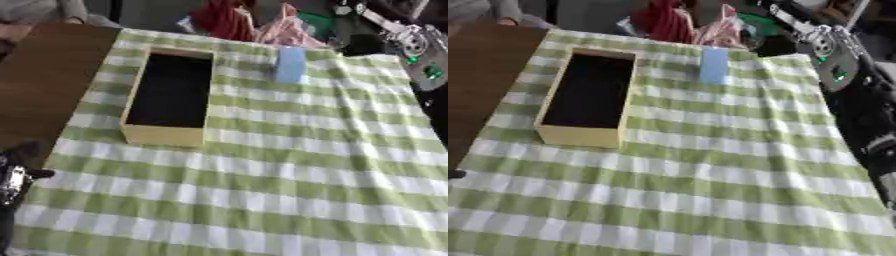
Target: Pick up objects on the table and place them in the box.
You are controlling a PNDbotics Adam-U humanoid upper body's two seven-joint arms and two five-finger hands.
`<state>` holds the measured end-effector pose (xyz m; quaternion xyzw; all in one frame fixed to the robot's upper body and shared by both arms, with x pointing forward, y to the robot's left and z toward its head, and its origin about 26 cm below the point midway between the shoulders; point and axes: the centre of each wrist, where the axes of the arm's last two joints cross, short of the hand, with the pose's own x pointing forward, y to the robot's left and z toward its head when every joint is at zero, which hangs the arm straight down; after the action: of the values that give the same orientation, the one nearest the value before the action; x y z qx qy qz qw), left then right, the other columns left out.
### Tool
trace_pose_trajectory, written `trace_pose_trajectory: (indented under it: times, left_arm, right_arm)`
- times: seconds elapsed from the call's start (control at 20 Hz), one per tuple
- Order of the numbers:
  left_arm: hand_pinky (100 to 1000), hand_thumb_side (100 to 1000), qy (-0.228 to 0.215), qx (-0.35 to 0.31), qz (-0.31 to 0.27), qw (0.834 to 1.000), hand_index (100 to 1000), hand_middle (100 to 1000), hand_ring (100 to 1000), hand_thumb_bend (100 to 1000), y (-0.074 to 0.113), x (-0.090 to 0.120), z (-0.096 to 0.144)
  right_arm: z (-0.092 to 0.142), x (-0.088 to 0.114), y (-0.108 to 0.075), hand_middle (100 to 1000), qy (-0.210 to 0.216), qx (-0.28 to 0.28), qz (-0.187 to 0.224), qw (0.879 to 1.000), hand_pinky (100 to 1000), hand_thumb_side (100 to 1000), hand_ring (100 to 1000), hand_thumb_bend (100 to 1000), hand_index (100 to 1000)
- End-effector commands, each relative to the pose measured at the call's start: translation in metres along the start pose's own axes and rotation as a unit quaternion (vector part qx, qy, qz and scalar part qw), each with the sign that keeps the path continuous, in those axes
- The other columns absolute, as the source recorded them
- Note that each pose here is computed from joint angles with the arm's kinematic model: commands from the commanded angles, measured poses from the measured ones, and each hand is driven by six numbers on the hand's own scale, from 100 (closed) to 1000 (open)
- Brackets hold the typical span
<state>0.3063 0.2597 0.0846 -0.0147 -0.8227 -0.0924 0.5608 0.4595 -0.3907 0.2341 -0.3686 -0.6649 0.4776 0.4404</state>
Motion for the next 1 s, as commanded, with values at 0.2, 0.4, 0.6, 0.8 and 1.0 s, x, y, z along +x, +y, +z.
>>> trace_pose_trajectory:
  times: [0.2,0.4,0.6,0.8,1.0]
  left_arm:
    - [646,581,-0.027,-0.029,0.0,0.999,690,751,873,100,-0.004,0.013,-0.009]
    - [646,584,-0.03,-0.039,0.004,0.999,690,752,873,100,-0.007,0.014,-0.011]
    - [647,581,-0.031,-0.044,0.005,0.999,690,752,873,100,-0.008,0.014,-0.012]
    - [647,579,-0.033,-0.046,0.005,0.998,690,752,874,100,-0.009,0.014,-0.012]
    - [647,579,-0.033,-0.047,0.006,0.998,690,752,874,100,-0.01,0.014,-0.012]
  right_arm:
    - [0.006,-0.019,-0.007,932,0.053,-0.018,0.016,0.998,883,454,1000,100,1000]
    - [0.009,-0.028,-0.002,930,0.08,-0.023,0.01,0.996,879,460,1000,100,1000]
    - [0.009,-0.032,0.004,921,0.097,-0.02,0.004,0.995,870,482,1000,100,1000]
    - [0.007,-0.033,0.012,923,0.102,-0.011,0.002,0.995,872,498,1000,100,1000]
    - [0.003,-0.03,0.019,925,0.099,0.003,0.003,0.995,874,518,1000,100,1000]
